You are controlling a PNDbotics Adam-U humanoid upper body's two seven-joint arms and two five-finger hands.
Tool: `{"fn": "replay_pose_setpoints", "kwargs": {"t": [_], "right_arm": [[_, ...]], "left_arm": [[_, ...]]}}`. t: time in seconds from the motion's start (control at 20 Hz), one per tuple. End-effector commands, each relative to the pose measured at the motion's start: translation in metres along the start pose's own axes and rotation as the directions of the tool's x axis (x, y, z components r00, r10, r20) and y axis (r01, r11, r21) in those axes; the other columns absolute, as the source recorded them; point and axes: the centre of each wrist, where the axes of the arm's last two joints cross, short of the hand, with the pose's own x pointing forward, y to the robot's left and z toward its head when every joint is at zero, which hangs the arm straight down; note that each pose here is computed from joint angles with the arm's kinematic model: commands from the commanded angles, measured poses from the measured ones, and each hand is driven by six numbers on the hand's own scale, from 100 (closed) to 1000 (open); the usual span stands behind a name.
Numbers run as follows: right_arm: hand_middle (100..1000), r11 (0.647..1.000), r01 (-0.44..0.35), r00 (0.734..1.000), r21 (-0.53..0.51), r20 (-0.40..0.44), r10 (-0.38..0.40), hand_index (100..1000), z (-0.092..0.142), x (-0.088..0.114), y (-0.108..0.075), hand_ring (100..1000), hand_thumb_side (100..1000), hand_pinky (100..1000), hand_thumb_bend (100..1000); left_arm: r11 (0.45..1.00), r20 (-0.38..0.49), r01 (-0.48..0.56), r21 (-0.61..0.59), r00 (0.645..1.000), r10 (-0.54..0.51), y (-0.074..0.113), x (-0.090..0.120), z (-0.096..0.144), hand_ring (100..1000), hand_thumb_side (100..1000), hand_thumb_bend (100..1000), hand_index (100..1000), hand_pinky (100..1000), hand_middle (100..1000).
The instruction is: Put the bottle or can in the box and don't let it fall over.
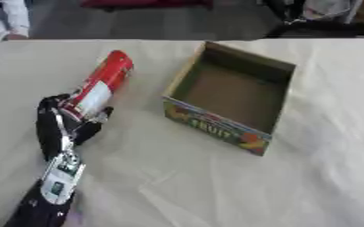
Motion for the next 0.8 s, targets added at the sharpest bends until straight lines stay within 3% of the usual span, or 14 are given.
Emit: {"fn": "replay_pose_setpoints", "kwargs": {"t": [0.05, 0.35, 0.55, 0.65, 0.8], "right_arm": [[728, 1.000, 0.004, 0.999, -0.004, 0.042, -0.004, 831, -0.0080, 0.0092, -0.0037, 847, 333, 806, 617], [726, 1.000, 0.005, 0.999, -0.004, 0.044, -0.005, 831, -0.0082, 0.0095, -0.0035, 848, 333, 807, 615], [725, 1.000, 0.006, 0.999, -0.006, 0.045, -0.006, 831, -0.0085, 0.0099, -0.0035, 848, 334, 808, 611], [724, 1.000, 0.007, 0.999, -0.006, 0.046, -0.007, 831, -0.0088, 0.0102, -0.0033, 848, 334, 808, 609], [724, 1.000, 0.009, 0.999, -0.007, 0.049, -0.009, 831, -0.0092, 0.0108, -0.0033, 847, 334, 808, 607]], "left_arm": [[1.000, -0.014, -0.011, 0.006, 1.000, 0.011, 0.0006, 0.0007, -0.0019, 933, 353, 723, 722, 451, 714], [0.999, -0.030, -0.031, 0.033, 0.999, 0.032, 0.0018, 0.0023, -0.0032, 901, 302, 561, 681, 395, 656], [0.999, -0.031, -0.038, 0.037, 0.999, 0.039, 0.0017, 0.0028, -0.0034, 887, 182, 448, 669, 370, 639], [0.999, -0.025, -0.031, 0.031, 0.999, 0.032, 0.0017, 0.0035, -0.0036, 881, 110, 448, 667, 362, 631], [1.000, -0.014, -0.009, 0.019, 1.000, 0.009, 0.0016, 0.0047, -0.0039, 861, 100, 471, 654, 341, 612]]}}
